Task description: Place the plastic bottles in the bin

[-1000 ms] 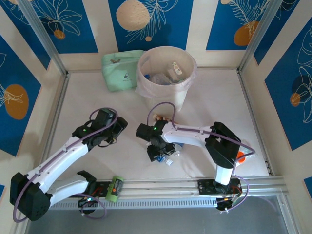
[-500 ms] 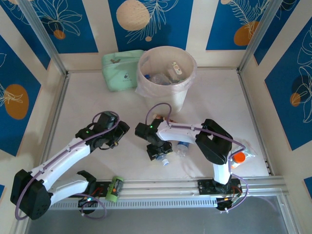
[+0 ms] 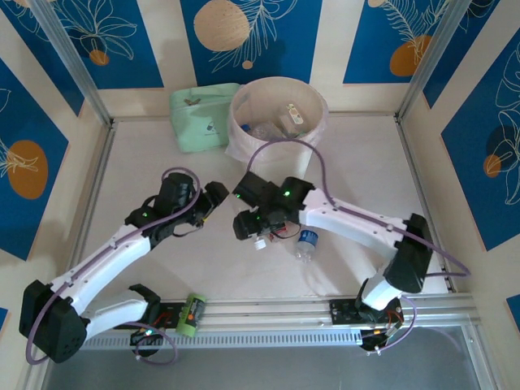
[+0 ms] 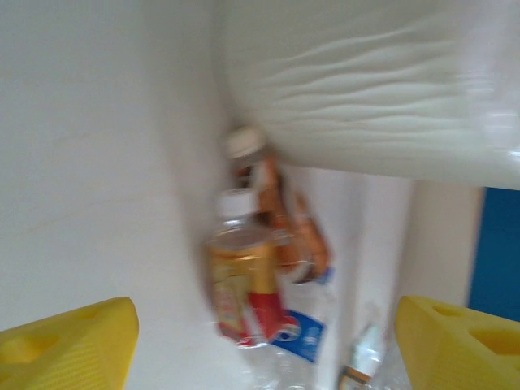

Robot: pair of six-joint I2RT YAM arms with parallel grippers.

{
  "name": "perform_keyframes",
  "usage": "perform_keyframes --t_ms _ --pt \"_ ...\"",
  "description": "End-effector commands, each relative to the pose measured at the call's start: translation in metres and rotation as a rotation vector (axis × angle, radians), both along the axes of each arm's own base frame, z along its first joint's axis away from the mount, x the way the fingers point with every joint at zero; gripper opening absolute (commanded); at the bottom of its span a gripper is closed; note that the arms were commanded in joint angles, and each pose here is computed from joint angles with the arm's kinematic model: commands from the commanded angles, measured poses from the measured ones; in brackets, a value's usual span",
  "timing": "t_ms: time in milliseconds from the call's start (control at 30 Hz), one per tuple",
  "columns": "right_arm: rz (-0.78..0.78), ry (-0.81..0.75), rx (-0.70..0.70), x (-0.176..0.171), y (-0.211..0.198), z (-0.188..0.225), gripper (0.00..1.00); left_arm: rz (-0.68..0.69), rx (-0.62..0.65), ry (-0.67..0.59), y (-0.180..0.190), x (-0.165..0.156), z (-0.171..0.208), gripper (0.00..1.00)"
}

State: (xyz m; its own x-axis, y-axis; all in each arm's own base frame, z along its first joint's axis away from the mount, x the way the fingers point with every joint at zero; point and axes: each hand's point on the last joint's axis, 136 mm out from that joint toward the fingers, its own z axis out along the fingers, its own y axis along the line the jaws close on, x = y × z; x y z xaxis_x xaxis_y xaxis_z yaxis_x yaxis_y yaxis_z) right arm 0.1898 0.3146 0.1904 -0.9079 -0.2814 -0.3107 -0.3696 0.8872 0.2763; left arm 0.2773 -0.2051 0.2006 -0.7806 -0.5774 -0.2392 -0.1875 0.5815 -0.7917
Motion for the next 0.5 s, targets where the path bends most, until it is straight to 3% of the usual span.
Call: perform_keyframes --t_ms 0,300,467 --pt "-0.053 -0.015 0.144 0.011 -0.002 0.035 0.61 -0.110 -0.081 -0.210 -0.020 0.010 0.066 0.83" --pt "-0.189 -0.147 0.427 0.048 -0.040 0.134 0.58 -0.181 -0.116 -0.225 -0.038 0.013 0.071 0.80" --pt "-0.317 -0.223 0.490 0.089 -0.073 0.186 0.58 -0.192 -0.105 -0.215 -0.041 0.012 0.066 0.80"
